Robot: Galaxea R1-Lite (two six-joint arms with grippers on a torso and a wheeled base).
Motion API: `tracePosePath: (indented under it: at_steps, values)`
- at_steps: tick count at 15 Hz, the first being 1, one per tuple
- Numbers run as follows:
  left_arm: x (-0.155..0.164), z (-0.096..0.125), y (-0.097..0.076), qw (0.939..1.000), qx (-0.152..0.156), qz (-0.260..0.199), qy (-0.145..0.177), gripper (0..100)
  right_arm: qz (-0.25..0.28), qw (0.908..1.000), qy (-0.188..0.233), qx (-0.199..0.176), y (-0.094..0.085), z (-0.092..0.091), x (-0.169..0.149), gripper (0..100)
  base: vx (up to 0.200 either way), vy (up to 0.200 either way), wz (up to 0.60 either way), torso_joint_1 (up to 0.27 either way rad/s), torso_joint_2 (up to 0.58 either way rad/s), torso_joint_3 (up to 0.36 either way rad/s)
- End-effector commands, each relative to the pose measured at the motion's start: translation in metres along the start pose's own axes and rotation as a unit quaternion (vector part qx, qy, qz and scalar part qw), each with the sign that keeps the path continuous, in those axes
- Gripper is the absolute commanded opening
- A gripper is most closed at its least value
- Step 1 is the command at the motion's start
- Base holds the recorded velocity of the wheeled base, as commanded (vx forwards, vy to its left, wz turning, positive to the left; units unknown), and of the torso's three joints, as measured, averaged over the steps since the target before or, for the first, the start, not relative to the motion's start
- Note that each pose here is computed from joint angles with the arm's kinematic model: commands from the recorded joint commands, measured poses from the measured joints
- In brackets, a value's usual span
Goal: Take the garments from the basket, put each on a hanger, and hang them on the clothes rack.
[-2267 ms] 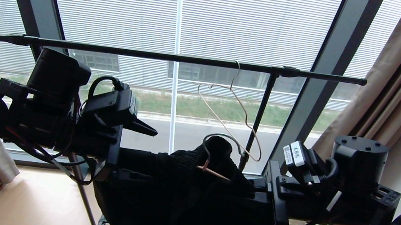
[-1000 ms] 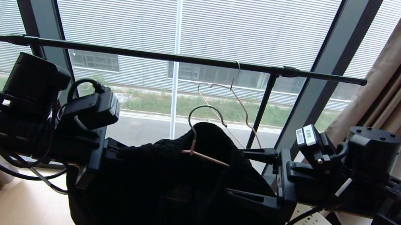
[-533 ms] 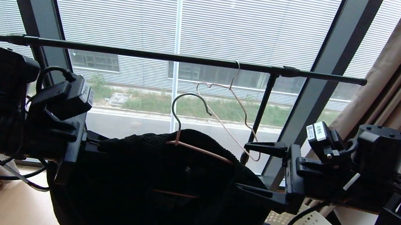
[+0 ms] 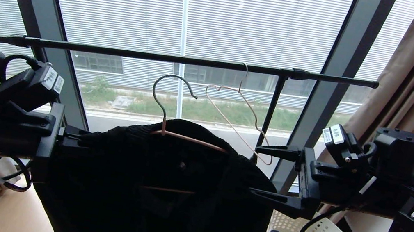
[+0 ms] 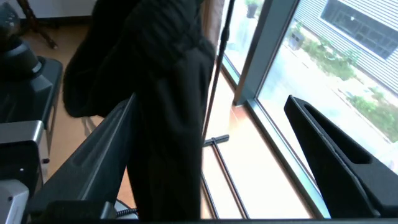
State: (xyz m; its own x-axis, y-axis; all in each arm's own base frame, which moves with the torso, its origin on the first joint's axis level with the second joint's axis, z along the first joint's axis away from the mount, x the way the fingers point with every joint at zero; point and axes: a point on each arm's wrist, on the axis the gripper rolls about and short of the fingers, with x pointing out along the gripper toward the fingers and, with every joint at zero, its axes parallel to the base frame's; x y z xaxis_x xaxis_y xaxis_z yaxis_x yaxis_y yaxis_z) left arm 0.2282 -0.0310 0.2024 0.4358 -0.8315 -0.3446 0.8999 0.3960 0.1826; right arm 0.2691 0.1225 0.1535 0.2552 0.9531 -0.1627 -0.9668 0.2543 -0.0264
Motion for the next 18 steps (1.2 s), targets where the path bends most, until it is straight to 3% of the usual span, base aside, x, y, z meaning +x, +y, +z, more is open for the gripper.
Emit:
tracePosePath:
  at_steps: [1, 3, 9, 18]
  values:
    - [-0.007, 0.002, 0.000, 0.9999, 0.003, 0.010, -0.005, 0, 0.001, 1.0000, 0.001, 0.002, 0.000, -0.001, 0.000, 100, 0.000, 0.000, 0.00, 0.000, 0.00, 0.000]
    - [-0.012, 0.004, -0.001, 0.9998, 0.000, 0.014, -0.012, 0, 0.004, 0.9999, 0.007, -0.013, -0.001, -0.007, 0.002, 100, 0.000, 0.000, 0.00, 0.000, 0.00, 0.000]
    - [-0.018, 0.008, -0.001, 0.9996, -0.005, 0.016, -0.024, 0, 0.005, 0.9993, 0.034, 0.011, -0.017, -0.036, 0.014, 100, 0.000, 0.000, 0.00, 0.000, 0.00, 0.000]
    - [-0.020, 0.022, 0.011, 0.9932, -0.081, 0.034, -0.077, 0, 0.008, 0.9988, 0.042, 0.022, -0.022, -0.046, 0.019, 100, 0.000, 0.000, 0.00, 0.000, 0.00, 0.000]
